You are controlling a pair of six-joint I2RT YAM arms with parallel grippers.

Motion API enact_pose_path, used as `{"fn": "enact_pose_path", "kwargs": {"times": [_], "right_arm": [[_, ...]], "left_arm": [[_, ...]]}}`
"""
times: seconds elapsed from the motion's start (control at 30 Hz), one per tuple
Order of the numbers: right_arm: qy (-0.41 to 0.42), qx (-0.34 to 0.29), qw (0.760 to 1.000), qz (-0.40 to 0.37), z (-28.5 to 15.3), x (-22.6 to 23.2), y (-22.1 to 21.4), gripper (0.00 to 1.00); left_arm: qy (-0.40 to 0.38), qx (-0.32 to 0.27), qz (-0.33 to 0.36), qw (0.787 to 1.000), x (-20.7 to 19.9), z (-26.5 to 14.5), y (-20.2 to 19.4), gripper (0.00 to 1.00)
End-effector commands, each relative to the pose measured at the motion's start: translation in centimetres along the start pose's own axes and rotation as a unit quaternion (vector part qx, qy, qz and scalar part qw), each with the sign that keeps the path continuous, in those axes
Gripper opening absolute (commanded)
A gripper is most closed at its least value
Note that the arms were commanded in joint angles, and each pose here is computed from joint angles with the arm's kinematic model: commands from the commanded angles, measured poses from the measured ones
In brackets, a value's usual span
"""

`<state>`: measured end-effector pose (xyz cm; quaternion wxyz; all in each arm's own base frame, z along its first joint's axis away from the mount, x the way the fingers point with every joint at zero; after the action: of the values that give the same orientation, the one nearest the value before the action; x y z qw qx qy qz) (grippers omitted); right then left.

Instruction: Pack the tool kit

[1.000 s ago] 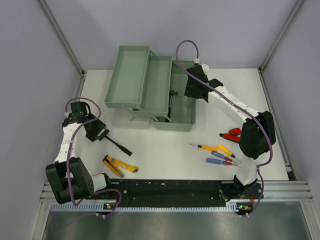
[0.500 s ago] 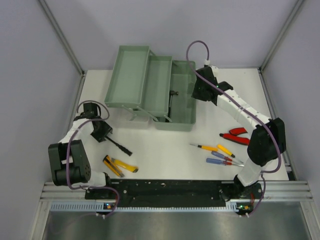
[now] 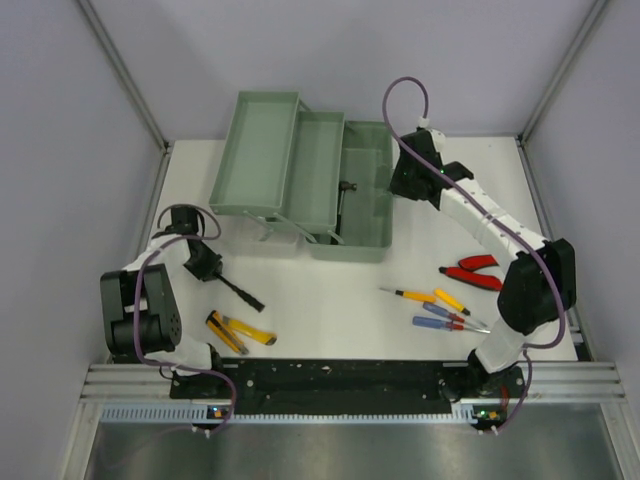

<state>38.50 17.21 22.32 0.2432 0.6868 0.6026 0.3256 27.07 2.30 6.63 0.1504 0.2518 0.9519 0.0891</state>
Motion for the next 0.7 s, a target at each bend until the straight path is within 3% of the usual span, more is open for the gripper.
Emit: {"fn": "enact_pose_path", "kwargs": {"times": [0.0,0.1,0.27,0.43,0.57,0.67], "right_arm": [[0.027,-0.048,0.998,0.028,-3.0,0.3,2.9,0.3],[0.028,-0.056,0.998,0.029,-3.3,0.4,3.6,0.31],[0.037,-0.071,0.996,0.039,-4.2,0.7,4.6,0.31],[0.044,-0.088,0.994,0.042,-5.3,1.0,5.9,0.33],[0.047,-0.097,0.993,0.038,-5.8,1.0,6.5,0.33],[0.053,-0.099,0.993,0.033,-6.1,1.2,6.7,0.33]], "left_arm": [[0.013,-0.019,0.002,1.0,-0.2,0.1,0.9,0.17],[0.02,-0.04,0.011,0.999,-0.3,-0.8,1.7,0.0],[0.026,-0.147,0.006,0.989,-0.9,-5.1,5.4,0.0],[0.009,-0.273,-0.014,0.962,-2.3,-12.3,9.8,0.0],[-0.059,-0.358,-0.011,0.932,-4.6,-19.2,12.8,0.0],[-0.12,-0.388,0.007,0.914,-6.4,-24.0,13.9,0.0]]}}
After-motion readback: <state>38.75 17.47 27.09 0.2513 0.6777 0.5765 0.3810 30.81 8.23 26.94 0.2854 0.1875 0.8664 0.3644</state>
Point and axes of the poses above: each gripper's point midway between its finger pads, its own z axis out along the fingers, its own x axis along the line the jaws close on, y = z × x, the point moved 5 cm from there along -z, back along the fingers, and after that the axes turned 11 degrees about -z, right-handed, at the moved point
